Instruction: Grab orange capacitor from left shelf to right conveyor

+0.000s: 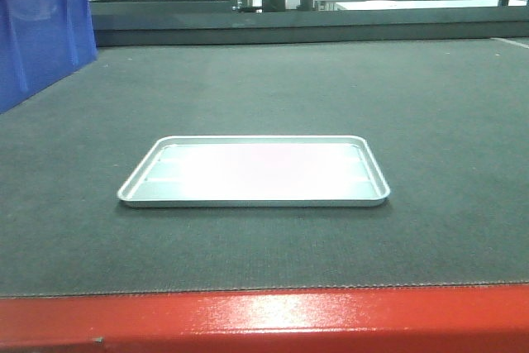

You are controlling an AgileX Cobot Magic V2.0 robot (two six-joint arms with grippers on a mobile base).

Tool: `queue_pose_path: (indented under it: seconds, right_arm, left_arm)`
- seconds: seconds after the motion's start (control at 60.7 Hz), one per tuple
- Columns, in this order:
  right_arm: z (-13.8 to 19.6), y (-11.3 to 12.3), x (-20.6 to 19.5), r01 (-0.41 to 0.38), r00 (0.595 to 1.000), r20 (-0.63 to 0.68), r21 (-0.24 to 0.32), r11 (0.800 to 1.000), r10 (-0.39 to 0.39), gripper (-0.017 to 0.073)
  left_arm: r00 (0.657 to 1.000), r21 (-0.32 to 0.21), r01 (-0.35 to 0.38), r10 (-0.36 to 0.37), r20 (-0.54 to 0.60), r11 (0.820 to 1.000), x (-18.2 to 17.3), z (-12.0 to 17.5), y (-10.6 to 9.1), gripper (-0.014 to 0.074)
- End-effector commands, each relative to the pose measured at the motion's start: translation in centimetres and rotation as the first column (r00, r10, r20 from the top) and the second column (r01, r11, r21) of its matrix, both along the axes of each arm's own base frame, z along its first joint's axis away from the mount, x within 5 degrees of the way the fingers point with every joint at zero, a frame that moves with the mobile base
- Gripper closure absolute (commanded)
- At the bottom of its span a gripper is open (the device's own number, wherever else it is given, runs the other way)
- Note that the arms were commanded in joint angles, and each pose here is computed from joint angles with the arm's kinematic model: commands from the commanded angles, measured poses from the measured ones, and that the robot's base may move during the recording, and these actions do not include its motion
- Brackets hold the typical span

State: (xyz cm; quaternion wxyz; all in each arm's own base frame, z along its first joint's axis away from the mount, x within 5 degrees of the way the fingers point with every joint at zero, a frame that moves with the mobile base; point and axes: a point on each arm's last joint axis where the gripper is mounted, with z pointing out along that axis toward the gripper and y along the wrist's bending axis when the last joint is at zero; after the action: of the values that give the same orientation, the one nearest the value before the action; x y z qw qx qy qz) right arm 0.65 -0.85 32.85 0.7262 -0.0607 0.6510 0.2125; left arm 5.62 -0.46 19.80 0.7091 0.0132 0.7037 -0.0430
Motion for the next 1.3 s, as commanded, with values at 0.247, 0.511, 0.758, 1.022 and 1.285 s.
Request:
queue_pose_path:
  seconds: [0.247, 0.511, 0.758, 1.022, 1.285]
  right_arm:
    - [2.3, 0.1, -0.6, -0.033, 0.983, 0.182, 0.045, 0.998, 0.024, 0.0510]
    - [2.1, 0.5, 0.2, -0.027, 0.991, 0.128, 0.021, 0.999, 0.024, 0.0510]
    - [2.5, 1.6, 1.6, -0.056, 0.987, 0.150, 0.018, 0.998, 0.052, 0.0510]
    - [2.0, 7.0, 10.0, -0.149, 0.988, 0.034, -0.042, 0.988, 0.151, 0.0510]
    - [-1.4, 13.1, 19.1, -0.264, 0.965, -0.004, -0.026, 0.964, 0.264, 0.0510]
  left_arm:
    - [0.998, -0.012, 0.001, 0.000, 0.067, 1.000, 0.0, 0.0, 0.0, 0.0719]
    - [0.998, -0.012, 0.001, 0.000, 0.067, 1.000, 0.0, 0.0, 0.0, 0.0719]
    - [0.998, -0.012, 0.001, 0.000, 0.067, 1.000, 0.0, 0.0, 0.0, 0.0719]
    - [0.998, -0.012, 0.001, 0.000, 0.067, 1.000, 0.0, 0.0, 0.0, 0.0719]
    - [0.998, -0.012, 0.001, 0.000, 0.067, 1.000, 0.0, 0.0, 0.0, 0.0719]
